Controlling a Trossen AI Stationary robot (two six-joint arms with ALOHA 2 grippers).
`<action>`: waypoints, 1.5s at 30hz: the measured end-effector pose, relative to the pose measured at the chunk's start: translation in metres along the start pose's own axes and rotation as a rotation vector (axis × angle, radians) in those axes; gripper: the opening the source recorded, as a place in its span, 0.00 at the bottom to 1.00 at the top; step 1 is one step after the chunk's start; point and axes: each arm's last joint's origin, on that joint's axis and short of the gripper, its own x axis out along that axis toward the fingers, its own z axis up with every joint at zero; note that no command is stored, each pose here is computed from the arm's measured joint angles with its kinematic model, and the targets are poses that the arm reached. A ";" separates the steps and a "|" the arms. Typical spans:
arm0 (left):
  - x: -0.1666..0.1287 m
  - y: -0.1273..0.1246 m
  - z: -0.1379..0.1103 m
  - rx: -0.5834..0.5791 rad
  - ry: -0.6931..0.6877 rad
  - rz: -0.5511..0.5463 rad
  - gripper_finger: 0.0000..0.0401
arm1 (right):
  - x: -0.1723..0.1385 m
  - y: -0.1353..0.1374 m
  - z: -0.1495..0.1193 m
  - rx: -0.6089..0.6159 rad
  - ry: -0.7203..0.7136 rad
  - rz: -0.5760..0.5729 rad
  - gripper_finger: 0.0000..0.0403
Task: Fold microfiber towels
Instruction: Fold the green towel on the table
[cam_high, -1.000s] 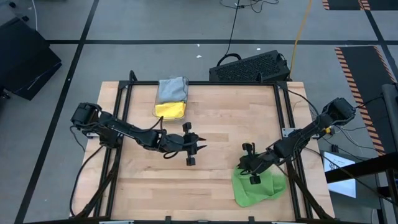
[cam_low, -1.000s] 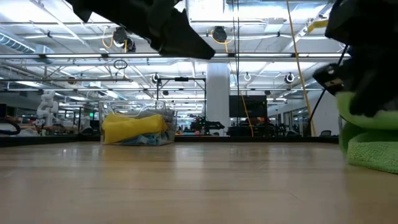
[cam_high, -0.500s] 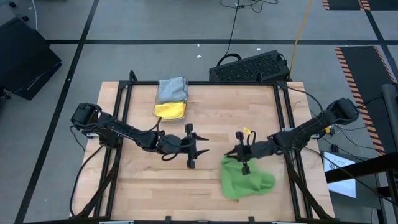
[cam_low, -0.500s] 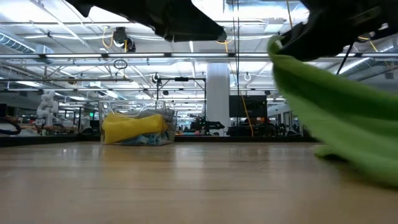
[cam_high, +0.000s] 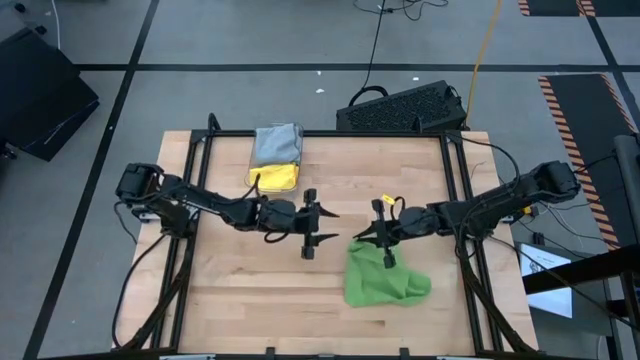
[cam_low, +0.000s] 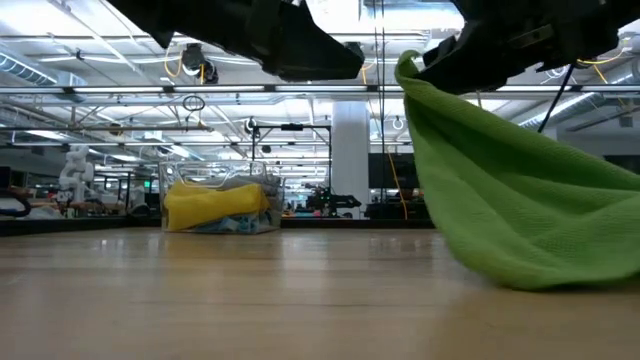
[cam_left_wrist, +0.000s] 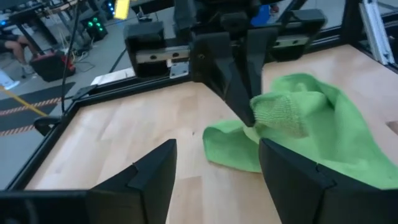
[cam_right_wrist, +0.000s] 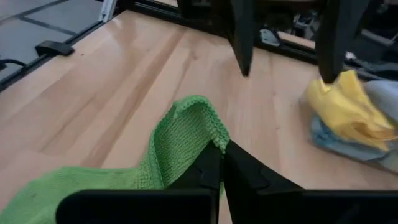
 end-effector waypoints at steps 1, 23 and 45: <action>0.000 0.003 -0.001 -0.006 0.000 -0.004 0.57 | 0.000 -0.002 0.000 -0.003 -0.006 -0.009 0.01; 0.019 0.035 -0.015 -0.033 -0.095 -0.043 0.57 | 0.000 -0.031 0.008 -0.119 -0.104 -0.143 0.01; 0.024 0.042 -0.015 -0.029 -0.189 -0.104 0.11 | -0.002 -0.033 0.016 -0.143 -0.182 -0.173 0.01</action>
